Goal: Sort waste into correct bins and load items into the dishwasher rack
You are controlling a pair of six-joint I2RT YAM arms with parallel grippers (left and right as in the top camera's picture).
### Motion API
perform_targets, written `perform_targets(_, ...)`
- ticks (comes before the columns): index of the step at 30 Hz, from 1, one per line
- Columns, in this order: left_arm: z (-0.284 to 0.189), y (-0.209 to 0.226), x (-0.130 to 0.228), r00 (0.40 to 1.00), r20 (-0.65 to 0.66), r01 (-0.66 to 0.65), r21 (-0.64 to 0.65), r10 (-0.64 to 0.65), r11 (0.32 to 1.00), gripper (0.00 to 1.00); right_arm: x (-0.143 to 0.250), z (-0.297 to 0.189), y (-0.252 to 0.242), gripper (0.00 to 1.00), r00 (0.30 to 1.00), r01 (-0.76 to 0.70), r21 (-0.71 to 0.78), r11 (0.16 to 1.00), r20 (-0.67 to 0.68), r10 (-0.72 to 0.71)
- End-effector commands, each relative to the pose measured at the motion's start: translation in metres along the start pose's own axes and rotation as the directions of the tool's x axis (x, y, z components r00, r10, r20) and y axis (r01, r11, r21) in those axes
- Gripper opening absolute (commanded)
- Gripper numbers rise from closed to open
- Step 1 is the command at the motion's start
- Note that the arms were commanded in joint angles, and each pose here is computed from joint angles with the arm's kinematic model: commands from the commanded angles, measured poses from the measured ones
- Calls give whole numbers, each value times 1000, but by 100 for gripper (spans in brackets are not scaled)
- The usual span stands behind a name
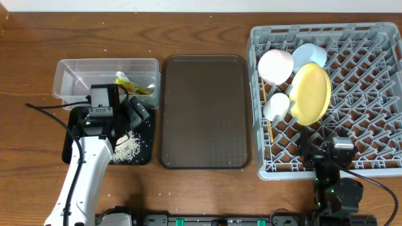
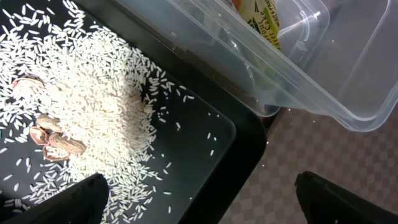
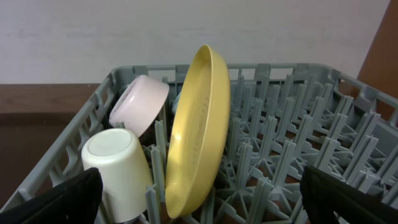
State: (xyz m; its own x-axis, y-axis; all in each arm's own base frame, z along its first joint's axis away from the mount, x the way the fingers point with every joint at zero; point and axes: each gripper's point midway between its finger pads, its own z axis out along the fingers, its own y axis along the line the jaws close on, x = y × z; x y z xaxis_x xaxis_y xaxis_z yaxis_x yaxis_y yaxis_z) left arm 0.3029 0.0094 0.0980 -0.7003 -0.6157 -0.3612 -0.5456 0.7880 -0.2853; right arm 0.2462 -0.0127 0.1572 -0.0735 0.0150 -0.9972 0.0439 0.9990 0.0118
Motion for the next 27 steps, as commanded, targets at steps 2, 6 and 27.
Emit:
perform_targets(2,-1,3,-1,1000,9,4,-10,-4,1000,99,1,0,-2,99,1000,17,7,1000,-4,-17)
perform_targets(6,-1,3,-1,1000,9,4,-10,-4,1000,99,0,0,-2,99,1000,18,7,1000,2,-18)
perform_targets(27,4,4,3,1000,-11,1,-21,-1,1000,99,0,-1,22,99,1000,25,-91,996,3,-25)
